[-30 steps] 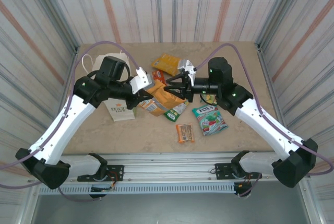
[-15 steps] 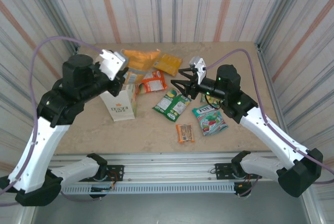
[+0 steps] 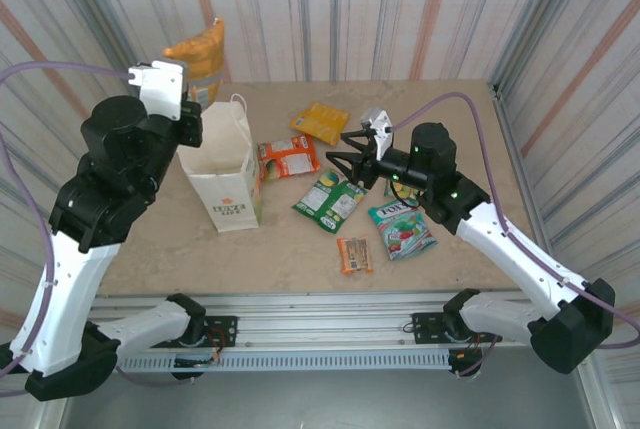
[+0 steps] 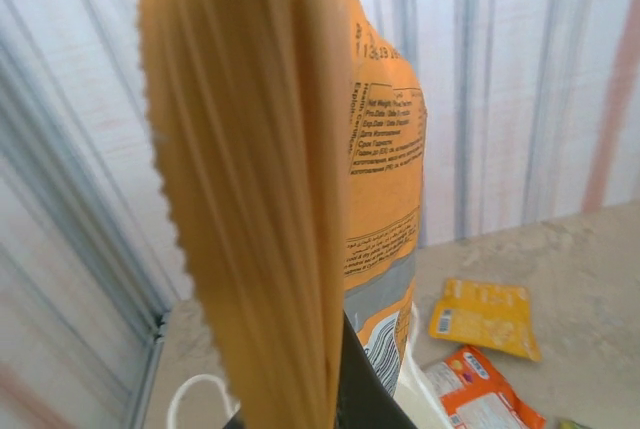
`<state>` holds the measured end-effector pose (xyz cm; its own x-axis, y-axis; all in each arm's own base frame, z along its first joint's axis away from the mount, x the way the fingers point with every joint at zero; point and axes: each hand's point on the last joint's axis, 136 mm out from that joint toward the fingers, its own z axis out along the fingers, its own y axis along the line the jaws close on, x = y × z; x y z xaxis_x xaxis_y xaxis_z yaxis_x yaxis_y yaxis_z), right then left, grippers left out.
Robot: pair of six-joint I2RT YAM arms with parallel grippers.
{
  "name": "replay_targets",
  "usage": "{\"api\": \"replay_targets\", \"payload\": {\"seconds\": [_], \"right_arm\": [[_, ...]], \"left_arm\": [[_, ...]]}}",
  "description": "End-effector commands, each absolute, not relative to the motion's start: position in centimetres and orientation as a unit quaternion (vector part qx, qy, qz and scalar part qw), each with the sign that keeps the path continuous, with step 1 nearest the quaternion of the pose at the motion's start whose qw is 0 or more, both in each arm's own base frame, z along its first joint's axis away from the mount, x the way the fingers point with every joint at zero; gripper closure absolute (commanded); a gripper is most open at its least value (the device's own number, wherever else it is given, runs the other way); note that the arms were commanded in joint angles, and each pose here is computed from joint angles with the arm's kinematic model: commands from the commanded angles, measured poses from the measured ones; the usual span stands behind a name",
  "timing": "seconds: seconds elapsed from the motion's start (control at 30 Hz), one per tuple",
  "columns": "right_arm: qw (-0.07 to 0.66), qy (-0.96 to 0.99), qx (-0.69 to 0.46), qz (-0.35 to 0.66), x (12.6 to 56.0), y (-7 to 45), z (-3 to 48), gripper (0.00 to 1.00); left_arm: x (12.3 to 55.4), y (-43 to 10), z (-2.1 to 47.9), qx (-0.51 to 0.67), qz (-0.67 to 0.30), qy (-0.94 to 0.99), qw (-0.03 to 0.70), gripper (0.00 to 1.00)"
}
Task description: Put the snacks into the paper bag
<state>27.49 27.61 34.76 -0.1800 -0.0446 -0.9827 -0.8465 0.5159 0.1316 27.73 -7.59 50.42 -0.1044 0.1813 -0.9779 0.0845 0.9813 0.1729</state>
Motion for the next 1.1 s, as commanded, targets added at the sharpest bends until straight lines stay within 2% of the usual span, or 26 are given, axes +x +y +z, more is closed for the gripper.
{"api": "replay_targets", "payload": {"seconds": [0.0,0.23,0.43,0.73,1.07], "right_arm": [[0.546,0.685,-0.317,0.362,28.2,27.5,34.8,0.4],[0.538,0.689,-0.32,0.365,28.3,27.9,34.5,0.4],[0.533,0.692,-0.321,0.365,28.3,27.9,34.4,0.4],[0.532,0.699,-0.318,0.356,28.5,27.7,34.2,0.4],[0.522,0.707,-0.319,0.356,28.7,27.9,33.7,0.4]], "left_arm": [[27.3,-5.0,50.3,0.03,0.074,0.757,0.648,1.0],[27.2,-5.0,44.6,0.045,0.088,0.847,0.522,1.0],[27.3,-5.0,39.7,0.024,0.034,0.904,0.425,1.0],[28.8,-6.3,36.1,0.028,-0.002,0.936,0.351,1.0],[31.1,-6.1,32.9,0.018,0.003,0.949,0.316,0.98]]}}
